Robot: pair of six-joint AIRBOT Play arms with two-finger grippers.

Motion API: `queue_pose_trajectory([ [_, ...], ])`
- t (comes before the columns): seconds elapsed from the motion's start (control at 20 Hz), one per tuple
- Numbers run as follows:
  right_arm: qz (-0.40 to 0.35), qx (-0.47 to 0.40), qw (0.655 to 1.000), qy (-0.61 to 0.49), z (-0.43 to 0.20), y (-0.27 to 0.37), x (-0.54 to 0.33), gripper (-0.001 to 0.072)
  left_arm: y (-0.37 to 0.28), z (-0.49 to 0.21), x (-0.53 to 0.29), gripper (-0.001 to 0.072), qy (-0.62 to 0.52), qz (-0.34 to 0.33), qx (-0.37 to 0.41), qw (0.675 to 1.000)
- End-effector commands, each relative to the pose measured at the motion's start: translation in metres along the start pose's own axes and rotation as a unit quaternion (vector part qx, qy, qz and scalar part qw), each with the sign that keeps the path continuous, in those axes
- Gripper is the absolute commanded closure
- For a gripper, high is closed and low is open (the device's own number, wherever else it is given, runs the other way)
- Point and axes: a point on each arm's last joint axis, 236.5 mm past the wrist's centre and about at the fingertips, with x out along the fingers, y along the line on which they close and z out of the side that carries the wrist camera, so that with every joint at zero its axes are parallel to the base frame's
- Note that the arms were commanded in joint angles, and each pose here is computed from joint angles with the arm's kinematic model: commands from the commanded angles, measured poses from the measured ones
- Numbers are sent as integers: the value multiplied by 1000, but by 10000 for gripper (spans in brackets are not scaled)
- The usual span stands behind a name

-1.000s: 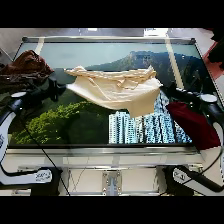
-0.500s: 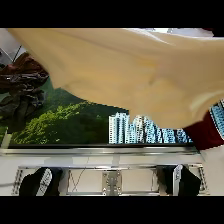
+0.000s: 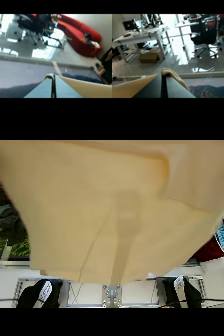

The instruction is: Fold the shirts.

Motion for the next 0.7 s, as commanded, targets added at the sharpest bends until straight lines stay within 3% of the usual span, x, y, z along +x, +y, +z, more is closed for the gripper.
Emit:
queue_pose_trajectory([
  [0.0,71,62,984,151,-94,-27,77,693,56,-108,61,699,185,56,-24,981],
  [0.15,25,43,951,305,-252,-48,164,693,113,-192,108,699,277,165,30,946],
  [0.3,-49,24,922,382,-374,-90,216,694,174,-247,156,699,293,243,43,924],
  [0.5,-108,100,922,357,-424,-152,247,694,223,-299,201,699,300,278,23,912],
  [0.65,-119,94,914,377,-431,-172,235,693,227,-312,211,699,307,275,12,911],
])
